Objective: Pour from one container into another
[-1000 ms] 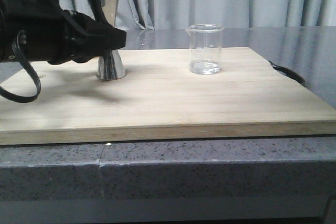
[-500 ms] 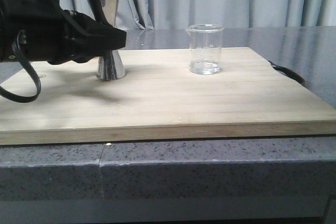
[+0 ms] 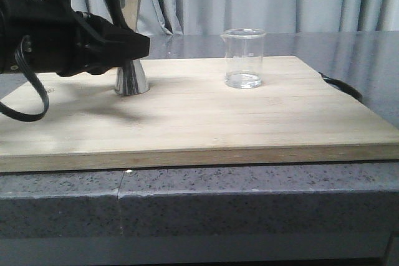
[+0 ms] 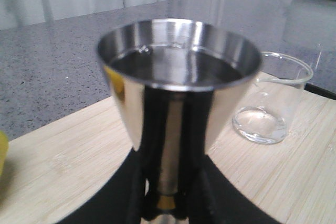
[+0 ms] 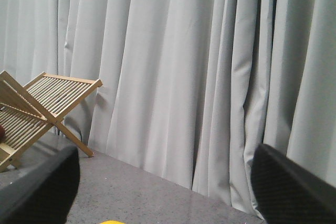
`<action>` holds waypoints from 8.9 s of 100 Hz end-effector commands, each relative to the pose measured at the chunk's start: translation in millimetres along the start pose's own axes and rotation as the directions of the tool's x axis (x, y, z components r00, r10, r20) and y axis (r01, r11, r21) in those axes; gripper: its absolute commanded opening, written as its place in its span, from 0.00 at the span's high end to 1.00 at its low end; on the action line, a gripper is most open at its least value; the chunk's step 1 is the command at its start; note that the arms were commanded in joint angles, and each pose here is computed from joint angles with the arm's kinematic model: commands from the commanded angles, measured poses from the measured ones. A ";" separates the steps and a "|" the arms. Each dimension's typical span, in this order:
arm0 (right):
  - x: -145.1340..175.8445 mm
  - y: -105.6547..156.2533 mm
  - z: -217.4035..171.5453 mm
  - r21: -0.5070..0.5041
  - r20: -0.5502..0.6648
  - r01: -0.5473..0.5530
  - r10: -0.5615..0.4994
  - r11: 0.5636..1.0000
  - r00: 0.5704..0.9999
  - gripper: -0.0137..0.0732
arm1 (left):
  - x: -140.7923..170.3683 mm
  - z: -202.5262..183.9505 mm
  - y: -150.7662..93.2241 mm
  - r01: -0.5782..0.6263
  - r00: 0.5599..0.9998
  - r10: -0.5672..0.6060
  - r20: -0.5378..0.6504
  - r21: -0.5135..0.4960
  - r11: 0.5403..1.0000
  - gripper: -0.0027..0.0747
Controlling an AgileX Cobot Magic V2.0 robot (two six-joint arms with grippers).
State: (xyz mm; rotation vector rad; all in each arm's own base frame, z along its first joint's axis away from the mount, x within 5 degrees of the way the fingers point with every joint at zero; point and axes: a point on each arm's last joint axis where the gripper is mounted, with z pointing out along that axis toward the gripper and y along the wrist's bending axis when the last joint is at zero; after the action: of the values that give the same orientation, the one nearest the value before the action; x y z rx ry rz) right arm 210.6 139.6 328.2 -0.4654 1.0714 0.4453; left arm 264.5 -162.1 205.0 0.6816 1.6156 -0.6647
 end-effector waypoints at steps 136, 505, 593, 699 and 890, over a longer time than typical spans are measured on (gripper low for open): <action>-21.5 -2.1 0.4 0.012 0.129 0.010 -0.012 1.000 0.992 0.15 | -25.6 -6.5 1.1 0.045 0.997 -0.043 0.068 -0.025 0.999 0.32; -24.0 -2.9 -217.9 0.327 -0.291 0.170 -0.072 0.930 0.954 0.90 | -36.7 -258.7 -58.9 -0.028 0.970 0.155 0.190 -0.541 0.841 0.99; -23.8 -2.5 -217.9 0.343 -0.269 0.100 -0.005 0.934 0.963 0.90 | -6.8 -249.2 -58.5 0.405 0.912 -0.318 0.260 -0.437 0.803 0.99; -23.8 -2.5 -217.9 0.343 -0.269 0.100 -0.005 0.934 0.963 0.90 | 17.3 -258.7 -56.8 0.192 0.899 0.102 0.426 -0.593 0.782 0.99; 29.6 -9.0 -238.7 0.532 -0.325 0.138 0.051 0.835 0.944 0.90 | 17.5 -259.0 -56.3 0.202 0.897 0.097 0.430 -0.597 0.776 0.99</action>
State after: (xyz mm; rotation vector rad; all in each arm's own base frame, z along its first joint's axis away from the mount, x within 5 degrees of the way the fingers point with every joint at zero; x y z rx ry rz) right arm 56.0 2.0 208.2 -0.0536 1.5079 -0.0002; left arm 54.0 -6.8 222.9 -0.0154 1.3895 -0.2339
